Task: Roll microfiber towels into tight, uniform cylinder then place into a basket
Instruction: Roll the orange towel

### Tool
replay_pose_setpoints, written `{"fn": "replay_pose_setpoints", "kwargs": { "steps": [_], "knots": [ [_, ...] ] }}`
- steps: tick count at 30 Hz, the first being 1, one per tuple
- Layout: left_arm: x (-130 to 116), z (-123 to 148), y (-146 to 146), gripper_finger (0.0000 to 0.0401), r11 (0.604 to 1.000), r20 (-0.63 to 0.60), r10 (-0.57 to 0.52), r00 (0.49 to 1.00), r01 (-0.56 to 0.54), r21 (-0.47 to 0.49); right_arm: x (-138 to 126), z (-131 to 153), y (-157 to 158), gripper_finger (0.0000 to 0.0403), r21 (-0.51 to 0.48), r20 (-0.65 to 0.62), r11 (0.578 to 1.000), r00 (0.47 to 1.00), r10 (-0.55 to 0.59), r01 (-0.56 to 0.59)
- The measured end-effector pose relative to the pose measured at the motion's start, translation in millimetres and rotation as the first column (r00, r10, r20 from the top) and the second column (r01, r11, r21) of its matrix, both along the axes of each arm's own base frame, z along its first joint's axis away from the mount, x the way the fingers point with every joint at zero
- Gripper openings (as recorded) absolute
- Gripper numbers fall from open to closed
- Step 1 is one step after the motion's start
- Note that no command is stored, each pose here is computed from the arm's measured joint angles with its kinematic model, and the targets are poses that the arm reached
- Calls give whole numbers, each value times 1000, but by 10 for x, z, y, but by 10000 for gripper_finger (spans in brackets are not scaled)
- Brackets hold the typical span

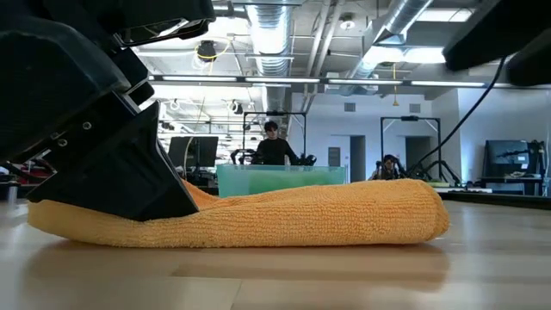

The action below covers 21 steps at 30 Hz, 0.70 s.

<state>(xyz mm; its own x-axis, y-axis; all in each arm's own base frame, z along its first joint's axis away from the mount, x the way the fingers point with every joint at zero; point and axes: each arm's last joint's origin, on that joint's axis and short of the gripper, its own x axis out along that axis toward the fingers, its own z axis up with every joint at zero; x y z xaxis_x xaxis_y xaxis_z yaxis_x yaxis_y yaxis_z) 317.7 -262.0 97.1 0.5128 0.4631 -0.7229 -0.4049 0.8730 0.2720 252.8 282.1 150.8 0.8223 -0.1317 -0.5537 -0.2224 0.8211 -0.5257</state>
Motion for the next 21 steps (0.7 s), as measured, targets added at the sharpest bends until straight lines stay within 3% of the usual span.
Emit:
{"fn": "replay_pose_setpoints", "kwargs": {
  "steps": [12,21],
  "knots": [
    [1,0,-1,18,1000,-1,-4,1000,4,2,408,-363,-218,231,29,-170,999,985,-13,18],
    [0,0,-2,18,1000,-2,-5,1000,5,2,535,-431,-484,229,93,-258,976,952,-166,195]
  ]
}}
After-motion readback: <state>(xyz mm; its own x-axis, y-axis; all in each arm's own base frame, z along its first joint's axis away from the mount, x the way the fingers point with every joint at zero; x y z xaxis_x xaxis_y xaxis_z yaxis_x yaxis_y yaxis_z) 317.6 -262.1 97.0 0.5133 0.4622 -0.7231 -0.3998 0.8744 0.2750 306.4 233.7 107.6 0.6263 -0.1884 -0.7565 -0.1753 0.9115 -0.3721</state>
